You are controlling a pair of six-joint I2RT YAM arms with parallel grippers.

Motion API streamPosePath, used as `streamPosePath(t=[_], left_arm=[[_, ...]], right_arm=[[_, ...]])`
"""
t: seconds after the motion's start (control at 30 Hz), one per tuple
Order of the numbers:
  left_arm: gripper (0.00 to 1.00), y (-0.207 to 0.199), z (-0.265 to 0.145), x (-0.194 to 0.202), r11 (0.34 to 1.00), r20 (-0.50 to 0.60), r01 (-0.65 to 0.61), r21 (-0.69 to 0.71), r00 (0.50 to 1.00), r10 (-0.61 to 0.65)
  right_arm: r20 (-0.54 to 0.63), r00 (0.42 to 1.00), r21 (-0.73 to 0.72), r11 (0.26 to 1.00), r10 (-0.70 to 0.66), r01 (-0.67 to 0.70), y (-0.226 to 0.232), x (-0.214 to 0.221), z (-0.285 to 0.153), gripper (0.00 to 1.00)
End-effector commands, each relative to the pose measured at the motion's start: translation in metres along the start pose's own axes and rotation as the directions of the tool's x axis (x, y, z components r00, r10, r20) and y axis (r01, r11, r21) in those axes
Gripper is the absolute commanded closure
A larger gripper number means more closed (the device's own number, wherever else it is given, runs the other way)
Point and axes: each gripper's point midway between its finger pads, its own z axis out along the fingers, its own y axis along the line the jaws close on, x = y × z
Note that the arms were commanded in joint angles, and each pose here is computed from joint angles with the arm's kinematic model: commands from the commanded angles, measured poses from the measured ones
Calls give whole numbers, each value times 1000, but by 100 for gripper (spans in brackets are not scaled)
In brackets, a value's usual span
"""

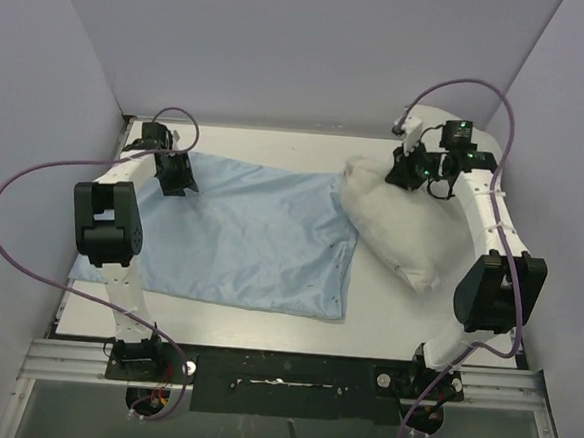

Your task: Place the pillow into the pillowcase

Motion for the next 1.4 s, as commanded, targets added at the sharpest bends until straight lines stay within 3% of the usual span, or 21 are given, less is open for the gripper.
streamPosePath(t=[0.0, 0.1, 0.2, 0.23, 0.33, 0.43, 0.53, 0.63, 0.73, 0.87, 1.37], left_arm=[[57, -23, -99, -74, 991, 343, -77, 113, 939, 34], [45, -56, -140, -82, 958, 488, -218, 187, 867, 102], [27, -115, -164, -57, 868, 566, -384, 313, 810, 154], [24, -134, -168, -44, 833, 574, -411, 370, 806, 143], [25, -188, -166, 10, 740, 532, -446, 504, 835, 141], [37, -243, -149, 73, 717, 476, -464, 520, 855, 208], [41, -295, -137, 140, 697, 455, -506, 508, 845, 281], [43, -323, -120, 185, 723, 442, -527, 447, 833, 334], [39, -340, -98, 221, 749, 448, -553, 366, 810, 379], [35, -344, -64, 241, 811, 403, -530, 250, 818, 410], [41, -362, -21, 287, 826, 275, -486, 285, 867, 416]], right_arm=[[411, 910, 172, 976, 54, -136, -75, -113, -60, 100], [453, 882, 83, 979, 130, -187, -70, -113, -51, 100], [491, 851, 49, 970, 185, -239, -66, -98, -44, 100], [505, 841, 47, 966, 195, -252, -66, -94, -46, 100], [540, 806, 28, 952, 242, -304, -73, -79, -58, 100], [565, 771, 3, 934, 293, -358, -78, -69, -69, 100], [581, 750, -1, 922, 316, -387, -82, -61, -76, 100], [587, 742, -11, 920, 323, -392, -80, -60, -77, 100], [591, 739, -8, 918, 324, -397, -80, -58, -77, 100], [591, 733, -13, 913, 336, -408, -82, -54, -77, 100], [595, 718, -28, 902, 361, -430, -86, -44, -80, 100]])
